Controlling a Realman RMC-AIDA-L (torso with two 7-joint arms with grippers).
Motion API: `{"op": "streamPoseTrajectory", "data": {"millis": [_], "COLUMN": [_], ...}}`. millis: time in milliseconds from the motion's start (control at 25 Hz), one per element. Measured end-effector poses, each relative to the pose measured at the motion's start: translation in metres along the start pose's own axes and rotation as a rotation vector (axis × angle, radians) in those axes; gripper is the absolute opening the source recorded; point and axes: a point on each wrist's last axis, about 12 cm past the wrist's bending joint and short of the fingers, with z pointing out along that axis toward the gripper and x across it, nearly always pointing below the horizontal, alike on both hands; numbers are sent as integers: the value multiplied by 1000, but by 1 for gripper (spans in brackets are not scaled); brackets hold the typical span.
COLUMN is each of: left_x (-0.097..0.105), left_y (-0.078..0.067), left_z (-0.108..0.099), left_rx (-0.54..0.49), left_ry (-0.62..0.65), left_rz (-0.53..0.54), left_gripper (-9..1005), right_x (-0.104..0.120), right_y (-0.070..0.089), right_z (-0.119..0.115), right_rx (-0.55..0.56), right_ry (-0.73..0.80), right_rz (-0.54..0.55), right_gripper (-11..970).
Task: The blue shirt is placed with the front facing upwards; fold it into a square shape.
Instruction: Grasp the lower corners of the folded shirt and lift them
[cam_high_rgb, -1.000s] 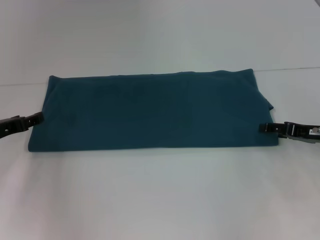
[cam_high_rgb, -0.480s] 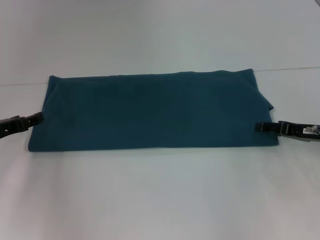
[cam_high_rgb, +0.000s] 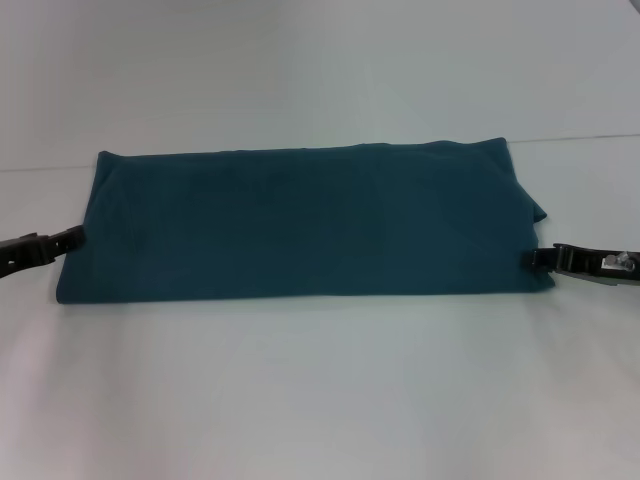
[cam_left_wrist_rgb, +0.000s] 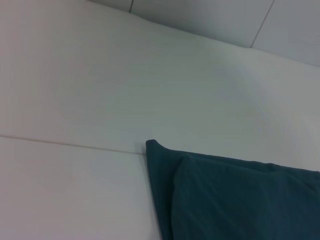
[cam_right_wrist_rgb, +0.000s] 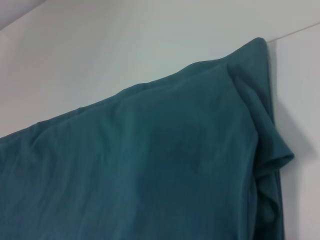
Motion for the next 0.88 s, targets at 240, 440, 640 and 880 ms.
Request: {"op": "streamPoseTrajectory", "data": {"millis": [240, 440, 640, 880], "left_x": [2, 3, 5, 10], "left_y": [1, 1, 3, 5], "left_z": [-1, -2, -9, -11], "left_rx": [-2, 0, 23, 33], "left_ry": [2, 4, 12, 30], "left_rz": [-3, -4, -8, -12], "left_gripper": [723, 723, 724, 725], "right_x": [2, 3, 4, 4], "right_y": [-2, -4, -5, -7], "right_z": [-1, -2, -3, -5], "right_rx": [4, 6, 8, 9], "right_ry": [-2, -7, -8, -7], "right_rz": [8, 18, 22, 23], "right_gripper": [228, 56, 11, 14]}}
